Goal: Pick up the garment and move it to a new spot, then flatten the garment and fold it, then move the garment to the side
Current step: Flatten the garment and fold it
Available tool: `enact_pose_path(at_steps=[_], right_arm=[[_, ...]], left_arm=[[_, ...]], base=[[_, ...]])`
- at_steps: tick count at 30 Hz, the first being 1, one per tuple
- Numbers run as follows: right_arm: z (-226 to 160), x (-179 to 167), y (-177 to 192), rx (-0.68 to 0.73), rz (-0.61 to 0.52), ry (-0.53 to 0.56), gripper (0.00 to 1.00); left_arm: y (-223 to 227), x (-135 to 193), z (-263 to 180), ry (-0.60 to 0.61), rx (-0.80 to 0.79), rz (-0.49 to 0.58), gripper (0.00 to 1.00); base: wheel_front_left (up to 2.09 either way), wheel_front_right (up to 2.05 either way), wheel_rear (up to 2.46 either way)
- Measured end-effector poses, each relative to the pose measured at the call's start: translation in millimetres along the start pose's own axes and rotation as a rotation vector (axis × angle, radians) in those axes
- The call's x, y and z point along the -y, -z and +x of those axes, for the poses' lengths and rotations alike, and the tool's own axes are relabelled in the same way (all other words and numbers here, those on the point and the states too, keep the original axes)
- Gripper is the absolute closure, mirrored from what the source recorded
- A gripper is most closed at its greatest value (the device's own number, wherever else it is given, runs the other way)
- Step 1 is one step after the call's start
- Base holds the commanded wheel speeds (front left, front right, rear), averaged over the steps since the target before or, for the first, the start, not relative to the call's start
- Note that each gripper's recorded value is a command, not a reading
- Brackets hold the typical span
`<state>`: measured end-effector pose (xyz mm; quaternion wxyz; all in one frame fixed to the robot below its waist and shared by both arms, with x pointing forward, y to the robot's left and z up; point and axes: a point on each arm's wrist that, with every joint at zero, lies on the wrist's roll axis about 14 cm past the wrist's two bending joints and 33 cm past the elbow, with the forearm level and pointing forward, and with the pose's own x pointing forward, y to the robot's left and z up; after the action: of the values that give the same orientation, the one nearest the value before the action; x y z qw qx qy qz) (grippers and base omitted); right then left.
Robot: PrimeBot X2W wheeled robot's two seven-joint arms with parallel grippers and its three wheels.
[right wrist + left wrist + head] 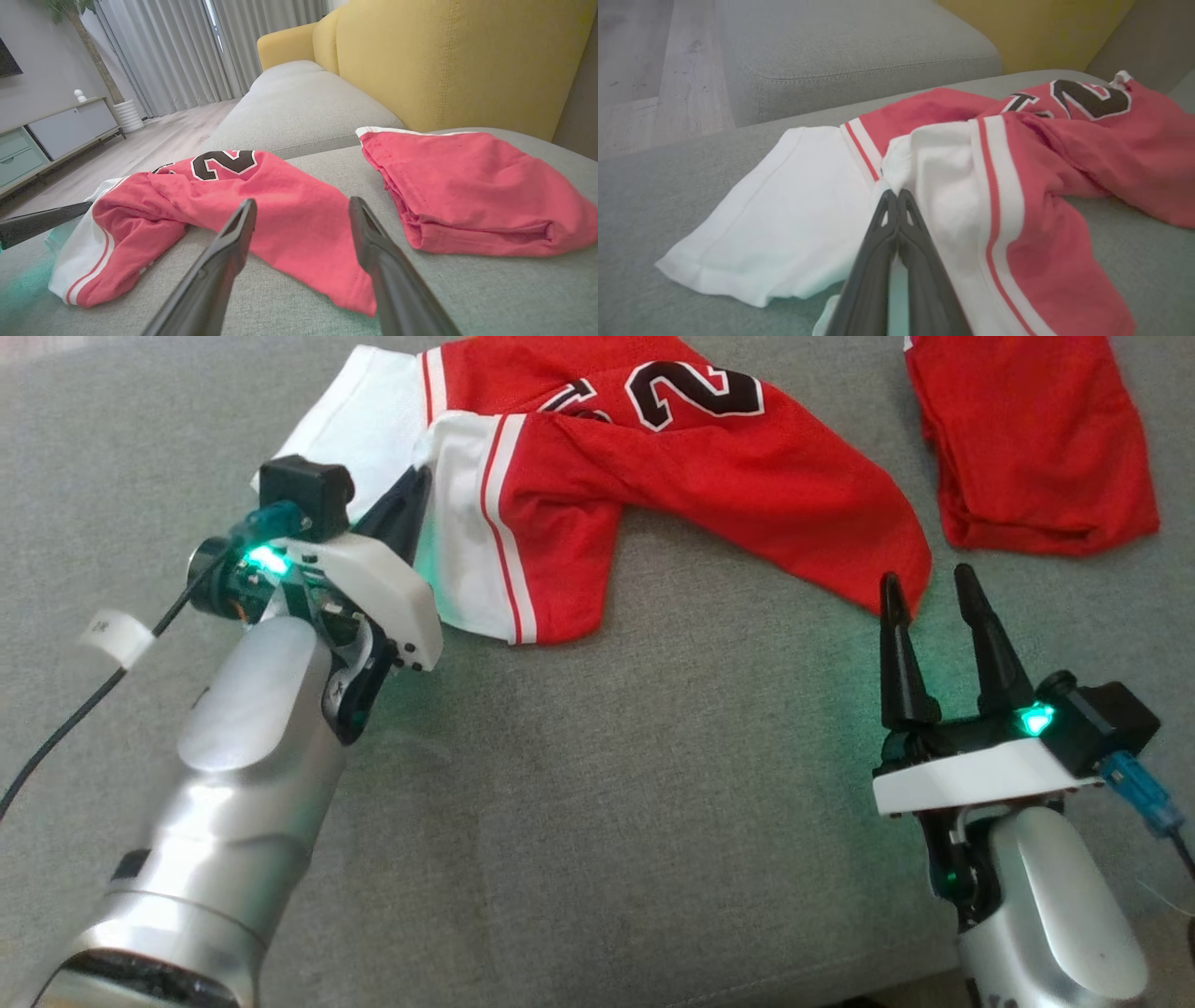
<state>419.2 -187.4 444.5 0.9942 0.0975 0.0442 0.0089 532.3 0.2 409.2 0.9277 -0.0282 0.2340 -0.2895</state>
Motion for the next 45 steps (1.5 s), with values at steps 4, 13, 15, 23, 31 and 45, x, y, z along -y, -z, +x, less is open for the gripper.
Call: enact_pose_path(at_steps=[4,13,15,23,31,45], right_arm=[[1,-2,-4,0.012,0.001,-0.005,0.0],[0,-13,-17,0.046,0.006,-0.035,0.0],[0,-15,-20,0.053,0.007,-0.042,0.0],[-6,-24,-25,0.068,0.014,-0.065,0.0],[-8,-41,-25,0.066,0.023,-0.109,0.0],[-15,-68,-15,0.032,0.027,-0.182,0.0]], left_arm=[[-13,-5,-7,-0.004,0.054,0.03,1.0],[-69,-42,-39,-0.101,0.267,0.102,1.0],[-92,-51,-49,-0.126,0.33,0.155,1.0],[-167,-42,-97,-0.124,0.525,0.462,1.0],[-79,-30,-132,-0.045,0.338,0.619,1.0],[94,3,-201,0.0,-0.071,0.438,0.0]], base=[[0.0,0.0,0.0],[0.0,0.0,0.0],[0.0,0.0,0.0],[0.0,0.0,0.0],[0.0,0.0,0.0],[0.0,0.0,0.0]])
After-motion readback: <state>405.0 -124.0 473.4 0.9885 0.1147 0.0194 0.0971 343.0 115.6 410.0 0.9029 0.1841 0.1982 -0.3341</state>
